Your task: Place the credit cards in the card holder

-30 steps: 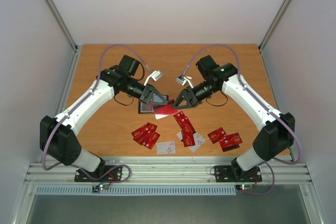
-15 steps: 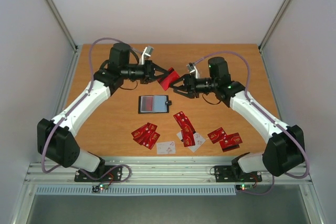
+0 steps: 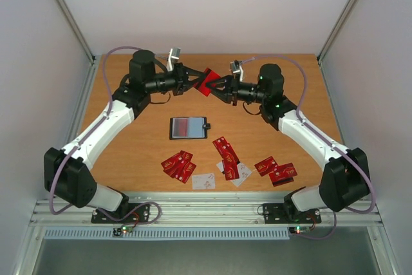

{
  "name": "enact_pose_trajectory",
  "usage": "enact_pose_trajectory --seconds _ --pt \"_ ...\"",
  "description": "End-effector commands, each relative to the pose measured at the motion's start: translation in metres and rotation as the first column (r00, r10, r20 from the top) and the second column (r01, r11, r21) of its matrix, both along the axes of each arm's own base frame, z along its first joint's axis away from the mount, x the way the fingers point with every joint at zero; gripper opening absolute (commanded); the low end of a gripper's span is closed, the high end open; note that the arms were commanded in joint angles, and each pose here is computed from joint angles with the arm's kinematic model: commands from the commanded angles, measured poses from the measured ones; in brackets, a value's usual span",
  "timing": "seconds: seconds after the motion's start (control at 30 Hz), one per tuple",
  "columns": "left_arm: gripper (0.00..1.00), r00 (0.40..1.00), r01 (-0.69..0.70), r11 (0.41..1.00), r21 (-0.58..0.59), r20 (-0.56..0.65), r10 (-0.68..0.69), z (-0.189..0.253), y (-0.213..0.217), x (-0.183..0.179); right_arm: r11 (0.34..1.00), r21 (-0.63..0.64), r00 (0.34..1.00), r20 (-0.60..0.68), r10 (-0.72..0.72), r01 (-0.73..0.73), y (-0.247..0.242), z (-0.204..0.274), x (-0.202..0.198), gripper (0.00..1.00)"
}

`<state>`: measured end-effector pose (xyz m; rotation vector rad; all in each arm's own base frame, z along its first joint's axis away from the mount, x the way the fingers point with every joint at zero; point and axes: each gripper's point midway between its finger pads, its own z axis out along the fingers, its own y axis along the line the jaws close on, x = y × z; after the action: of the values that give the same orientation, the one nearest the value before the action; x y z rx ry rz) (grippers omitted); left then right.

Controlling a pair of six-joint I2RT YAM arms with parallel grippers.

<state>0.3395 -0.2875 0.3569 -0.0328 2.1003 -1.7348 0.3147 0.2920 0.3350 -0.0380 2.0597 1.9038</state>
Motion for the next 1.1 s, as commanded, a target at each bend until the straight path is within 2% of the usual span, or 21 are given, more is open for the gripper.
enact_pose_trajectory --seconds 0.0,0.1,0.2,0.43,0.53,0.77,1.07 --pt "0.00 0.996 0.016 0.997 -0.079 0.087 -0.009 0.036 0.001 -0.013 0.997 0.061 0.998 0.035 -0.046 0.044 0.001 0.025 0.014 0.16" --pt "0.00 0.996 0.020 0.997 -0.080 0.088 -0.012 0.036 0.001 -0.014 0.997 0.073 0.998 0.043 -0.039 0.036 0.002 0.030 0.014 0.03" --pt "0.04 0.994 0.046 0.995 -0.086 0.100 -0.037 0.039 -0.001 -0.016 0.996 0.080 0.998 0.055 0.019 -0.023 0.006 0.035 0.010 0.01" --pt "0.37 0.974 0.170 0.984 -0.053 0.159 -0.159 0.048 0.006 -0.039 0.989 0.042 0.985 0.106 0.138 -0.143 0.003 0.041 -0.009 0.01" --pt "0.45 0.957 0.246 0.968 -0.042 0.169 -0.236 0.046 0.012 -0.054 0.976 0.037 0.970 0.127 0.208 -0.214 0.002 0.045 -0.020 0.01" --pt "0.42 0.914 0.351 0.935 -0.052 0.235 -0.330 0.054 0.017 -0.086 0.942 0.059 0.934 0.165 0.316 -0.329 0.001 0.056 -0.040 0.01" --pt "0.24 0.903 0.378 0.926 -0.015 0.229 -0.365 0.052 0.019 -0.096 0.903 0.073 0.896 0.181 0.404 -0.422 0.000 0.064 -0.053 0.01"
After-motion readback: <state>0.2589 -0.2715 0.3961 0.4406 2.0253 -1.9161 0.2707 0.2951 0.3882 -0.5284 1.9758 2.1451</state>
